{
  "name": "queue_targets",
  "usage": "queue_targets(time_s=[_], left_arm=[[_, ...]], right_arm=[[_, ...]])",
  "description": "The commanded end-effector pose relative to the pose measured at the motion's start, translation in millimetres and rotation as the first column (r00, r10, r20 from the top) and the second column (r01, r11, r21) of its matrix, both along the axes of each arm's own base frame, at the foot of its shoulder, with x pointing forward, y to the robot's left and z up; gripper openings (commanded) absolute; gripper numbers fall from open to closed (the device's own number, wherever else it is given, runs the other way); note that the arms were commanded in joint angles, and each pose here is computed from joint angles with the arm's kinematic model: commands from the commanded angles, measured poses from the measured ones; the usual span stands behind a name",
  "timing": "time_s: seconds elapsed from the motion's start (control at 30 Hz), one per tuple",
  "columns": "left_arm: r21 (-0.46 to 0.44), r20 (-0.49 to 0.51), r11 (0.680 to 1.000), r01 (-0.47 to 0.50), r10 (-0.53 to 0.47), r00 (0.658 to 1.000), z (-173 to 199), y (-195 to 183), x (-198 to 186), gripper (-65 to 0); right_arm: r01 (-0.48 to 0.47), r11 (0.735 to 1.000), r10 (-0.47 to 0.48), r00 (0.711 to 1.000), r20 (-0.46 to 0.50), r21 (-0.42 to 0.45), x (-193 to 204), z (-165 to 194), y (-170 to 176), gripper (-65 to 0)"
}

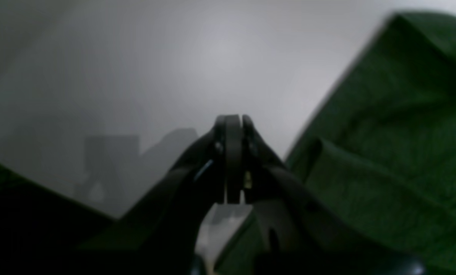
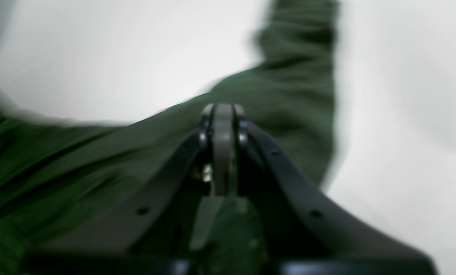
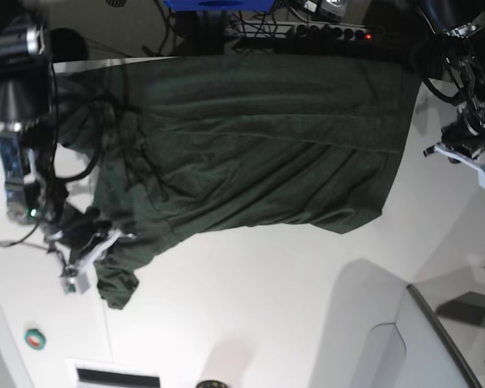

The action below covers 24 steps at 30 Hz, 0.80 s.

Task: Layout the t-shirt on the table in an organized manner, then fold the t-shirt properly
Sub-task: 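Drag the shirt corner with the right gripper away from the left gripper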

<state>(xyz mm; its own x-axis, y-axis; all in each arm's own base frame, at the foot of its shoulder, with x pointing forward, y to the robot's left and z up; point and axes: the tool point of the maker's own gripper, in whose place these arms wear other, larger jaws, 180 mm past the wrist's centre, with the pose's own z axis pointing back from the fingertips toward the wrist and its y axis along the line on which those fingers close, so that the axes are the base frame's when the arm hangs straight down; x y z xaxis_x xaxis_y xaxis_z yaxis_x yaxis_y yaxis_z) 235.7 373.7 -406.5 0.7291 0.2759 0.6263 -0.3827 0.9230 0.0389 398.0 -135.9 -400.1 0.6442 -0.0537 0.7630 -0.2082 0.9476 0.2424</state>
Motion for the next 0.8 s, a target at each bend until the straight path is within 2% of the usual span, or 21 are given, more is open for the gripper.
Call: queue_targets(time_s=[0.0, 0.1, 0.2, 0.23, 0.33, 0.43, 0.57, 0.6, 0.7, 0.77], left_arm=[[0.019, 0.04, 1.0, 0.004, -0.005, 0.999, 11.5, 4.7, 13.3, -65.0], [-0.01, 0.014, 0.997, 0.078, -0.078, 0.997, -1.4, -19.5, 27.8, -65.0], [-0.029, 0.002, 0.983, 0.18, -0.18, 0.984, -9.1, -55.0, 43.1, -65.0], [-0.031, 0.003, 0.978, 0.208, -0.208, 0.978, -9.5, -64.5, 47.7, -65.0], [-0.053, 0.005, 0.973, 0.224, -0.224, 0.975, -14.3, -78.7, 49.7, -65.0], [-0.054, 0.007, 0.982, 0.183, -0.182, 0.983, -14.0, -67.3, 43.5, -65.0], [-0.04, 0.003, 0.99, 0.132, -0.132, 0.991, -11.8, -46.7, 34.1, -65.0], [-0.032, -0.008, 0.993, 0.114, -0.114, 0.993, -12.4, -37.8, 26.1, -65.0], [-0.014, -0.017, 0.997, 0.074, -0.075, 0.997, -10.1, -20.6, 13.4, -65.0], [-0.005, -0.032, 0.999, 0.051, -0.051, 0.998, -11.3, -10.0, 2.7, -65.0]], right_arm=[[0.013, 1.0, -0.014, 0.998, 0.063, 0.008, 6.6, 18.7, -3.8, -57.9], [0.108, 0.992, -0.11, 0.994, 0.029, 0.061, 2.0, 6.7, -19.4, -40.1], [0.23, 0.967, -0.228, 0.973, -0.029, 0.109, 16.9, -6.2, -49.4, -21.3], [0.261, 0.957, -0.256, 0.965, -0.06, 0.122, 21.2, -13.5, -56.4, -17.4], [0.313, 0.942, -0.3, 0.947, -0.114, 0.122, 42.2, -18.9, -78.9, -17.4], [0.372, 0.915, -0.357, 0.927, -0.116, 0.156, 65.2, -20.1, -88.3, -17.0], [0.438, 0.881, -0.422, 0.899, -0.12, 0.177, 77.3, -27.7, -97.1, -16.8], [0.429, 0.888, -0.414, 0.902, -0.121, 0.165, 78.2, -30.9, -93.3, -16.8], [0.33, 0.941, -0.318, 0.939, -0.131, 0.08, 72.4, -49.0, -62.3, -17.1], [0.263, 0.964, -0.255, 0.956, -0.147, 0.04, 63.9, -61.7, -41.5, -17.3]])
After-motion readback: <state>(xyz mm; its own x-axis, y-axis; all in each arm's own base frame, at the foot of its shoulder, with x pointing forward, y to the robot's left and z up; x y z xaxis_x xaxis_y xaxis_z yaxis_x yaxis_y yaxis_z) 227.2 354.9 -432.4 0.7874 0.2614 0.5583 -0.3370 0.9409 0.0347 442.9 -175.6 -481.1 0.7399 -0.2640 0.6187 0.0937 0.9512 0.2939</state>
